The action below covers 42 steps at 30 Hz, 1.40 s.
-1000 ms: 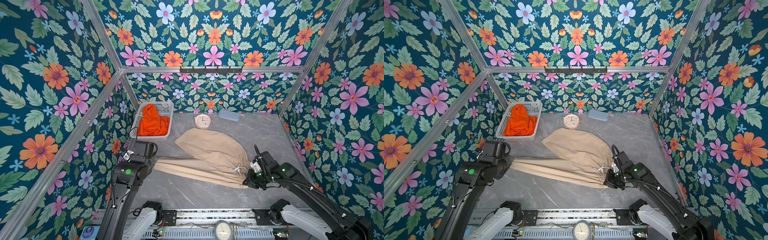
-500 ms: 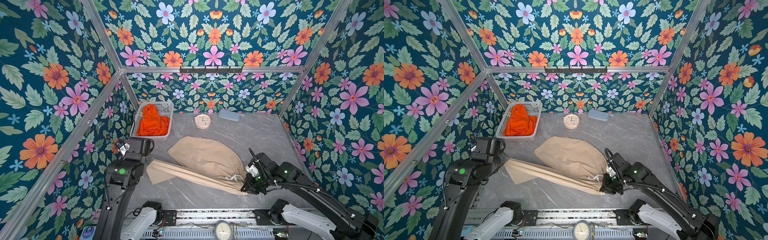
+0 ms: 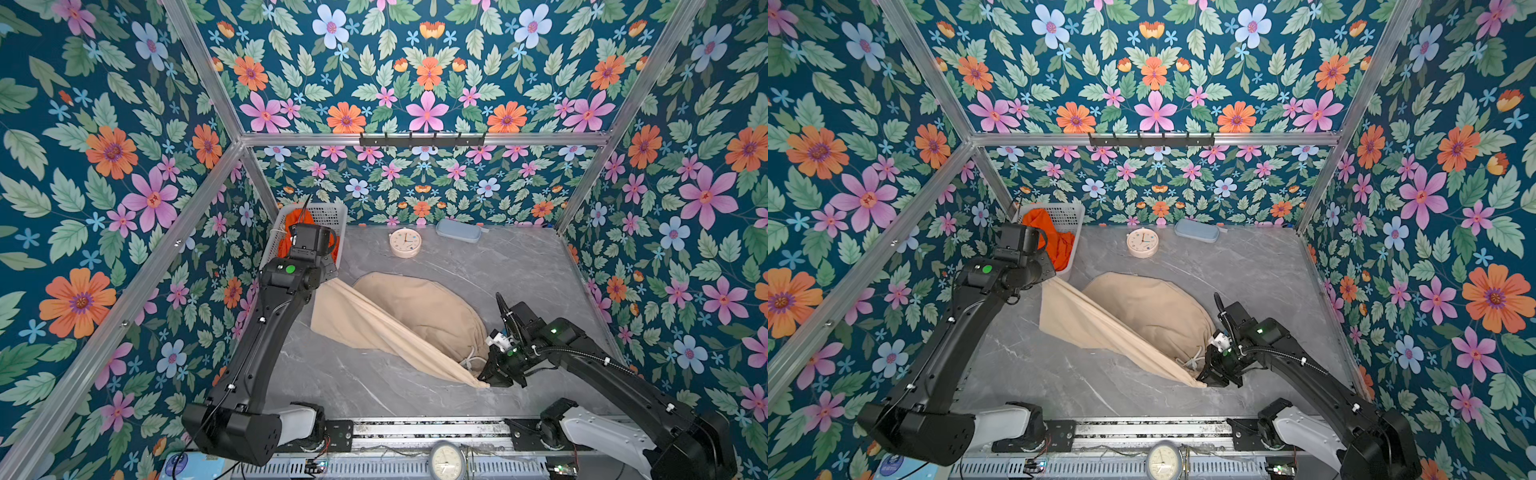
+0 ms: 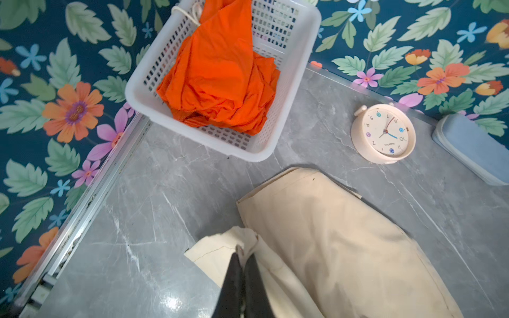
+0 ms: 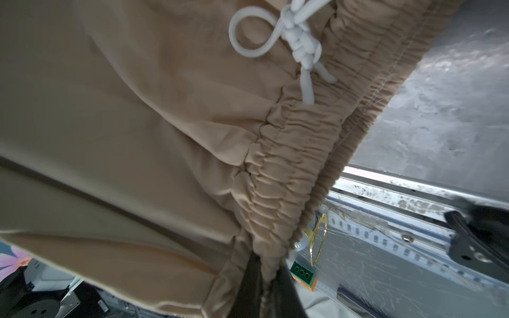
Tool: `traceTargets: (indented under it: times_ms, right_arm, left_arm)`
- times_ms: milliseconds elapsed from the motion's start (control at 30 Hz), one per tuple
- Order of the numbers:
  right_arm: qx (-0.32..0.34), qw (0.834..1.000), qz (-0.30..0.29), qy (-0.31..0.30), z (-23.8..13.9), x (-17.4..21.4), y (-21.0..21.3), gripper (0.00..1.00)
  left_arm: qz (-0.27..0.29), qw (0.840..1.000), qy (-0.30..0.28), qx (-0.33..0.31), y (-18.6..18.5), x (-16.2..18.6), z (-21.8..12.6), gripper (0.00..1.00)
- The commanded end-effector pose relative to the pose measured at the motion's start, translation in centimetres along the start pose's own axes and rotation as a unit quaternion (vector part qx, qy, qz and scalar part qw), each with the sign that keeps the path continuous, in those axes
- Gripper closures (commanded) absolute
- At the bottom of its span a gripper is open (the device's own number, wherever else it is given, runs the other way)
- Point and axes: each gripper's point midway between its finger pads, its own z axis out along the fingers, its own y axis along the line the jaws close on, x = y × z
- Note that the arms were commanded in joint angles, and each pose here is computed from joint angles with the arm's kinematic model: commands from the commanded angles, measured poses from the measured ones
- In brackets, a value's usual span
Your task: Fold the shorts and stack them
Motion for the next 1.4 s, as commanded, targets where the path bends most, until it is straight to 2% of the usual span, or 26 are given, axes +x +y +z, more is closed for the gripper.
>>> traceTargets:
  times_ms: [0,133,400,633,1167,1367]
  right_arm:
    - [0.032,0.996,0.070,0.042,-0.2,1.6,-2.6,0.91]
    - [0.002,0.993,0.105,0.043,-0.9,0.6,-2.6,0.92]
    - [-0.029,0.990,0.123,0.057,-1.2,-1.0,-2.1,0.93]
    - [-0.046,0.987,0.137,0.070,-1.1,-2.1,-2.2,0.93]
    - [-0.096,0.976,0.185,0.070,-1.4,-5.2,-2.8,0.91]
    - [-0.127,0.964,0.223,0.074,-0.2,-6.4,-3.7,0.88]
  left_arm:
    - [0.002,0.992,-0.122,-0.020,-1.1,-6.3,0.2,1.00]
    - [0.027,0.992,-0.126,-0.010,-3.9,-7.0,2.2,1.00]
    - [0.065,0.989,-0.130,0.001,-8.9,-7.4,6.5,1.00]
    - [0.073,0.990,-0.125,0.000,-11.1,-7.3,9.9,1.00]
    - [0.114,0.987,-0.114,0.025,-18.5,-5.4,16.2,1.00]
    - [0.138,0.986,-0.095,0.026,-21.1,-3.3,19.6,1.00]
